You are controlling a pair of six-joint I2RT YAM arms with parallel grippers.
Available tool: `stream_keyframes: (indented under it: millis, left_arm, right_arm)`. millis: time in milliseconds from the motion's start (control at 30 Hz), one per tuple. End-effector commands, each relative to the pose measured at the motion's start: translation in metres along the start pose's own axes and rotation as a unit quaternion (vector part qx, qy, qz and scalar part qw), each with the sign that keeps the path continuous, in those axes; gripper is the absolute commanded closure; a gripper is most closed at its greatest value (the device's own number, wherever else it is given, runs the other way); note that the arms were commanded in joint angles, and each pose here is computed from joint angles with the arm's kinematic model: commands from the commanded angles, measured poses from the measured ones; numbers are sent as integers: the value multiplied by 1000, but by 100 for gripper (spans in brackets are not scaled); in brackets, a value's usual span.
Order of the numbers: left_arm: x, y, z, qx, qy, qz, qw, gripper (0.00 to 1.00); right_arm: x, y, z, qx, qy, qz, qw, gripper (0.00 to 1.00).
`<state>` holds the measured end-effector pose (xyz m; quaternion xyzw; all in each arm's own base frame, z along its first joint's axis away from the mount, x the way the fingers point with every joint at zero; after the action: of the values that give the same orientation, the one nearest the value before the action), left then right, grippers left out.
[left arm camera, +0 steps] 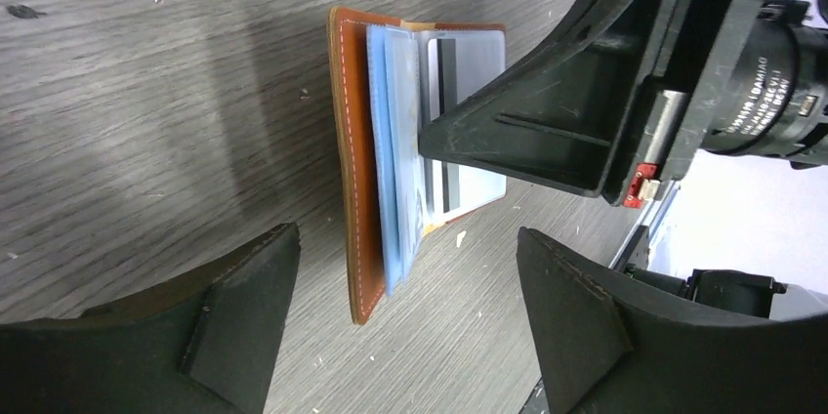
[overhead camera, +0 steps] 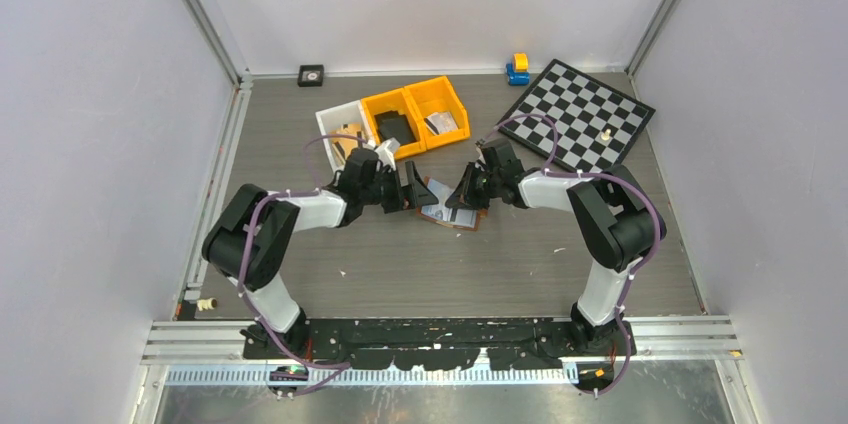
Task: Take the credit cards out of the card holder
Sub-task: Remove the credit card from the card holder.
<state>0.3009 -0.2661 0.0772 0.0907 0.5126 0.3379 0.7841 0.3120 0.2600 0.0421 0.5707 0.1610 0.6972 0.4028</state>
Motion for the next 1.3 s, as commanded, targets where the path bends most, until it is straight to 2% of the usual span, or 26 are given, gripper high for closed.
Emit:
stream_keyframes:
  millis: [0,100,200,367,533,600,733,900,1100,1267]
  left_arm:
    - [-8,-9,7,15,-1,-25,1000,19]
    - [-4,-16,4,31,12,-25,999,25]
    - [-1,-22,0,47,22,-25,998,36]
    - [-2,-22,0,46,21,-30,998,63]
    - [-6,-19,2,42,18,-38,998,87]
    - [-6,-19,2,42,19,-39,998,100]
    - [-7,-12,6,30,27,-44,998,100]
    - [-14,13,21,-20,42,-79,996,100]
    - [-30,32,29,-47,45,-117,991,100]
    - [-39,34,29,-48,54,-151,986,100]
  right_arm:
    - [7,-3,5,-2,15,5,1000,97]
    - [7,-3,5,-1,15,5,1000,97]
    - [8,-3,5,-1,16,6,1000,97]
    - [10,-2,6,-3,17,7,1000,97]
    - [10,-1,6,-4,18,9,1000,98]
    - [12,1,6,-6,19,11,1000,97]
    - [20,12,10,-24,26,20,999,89]
    - [30,30,17,-60,34,34,997,77]
    - [42,33,16,-61,27,77,995,65]
    - [51,37,18,-66,21,120,990,62]
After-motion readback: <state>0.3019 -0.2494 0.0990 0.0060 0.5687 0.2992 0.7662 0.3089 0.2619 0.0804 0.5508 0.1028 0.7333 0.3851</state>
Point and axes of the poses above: each gripper's point midway between its finger pads, its own y axis back along the fingers, its own x axis along the line the jaws close on, z = x × y, the point moved 2 cm from there along y, back along the fingers, and after that the axes turned 1 degree about y, right-handed, at the moved point
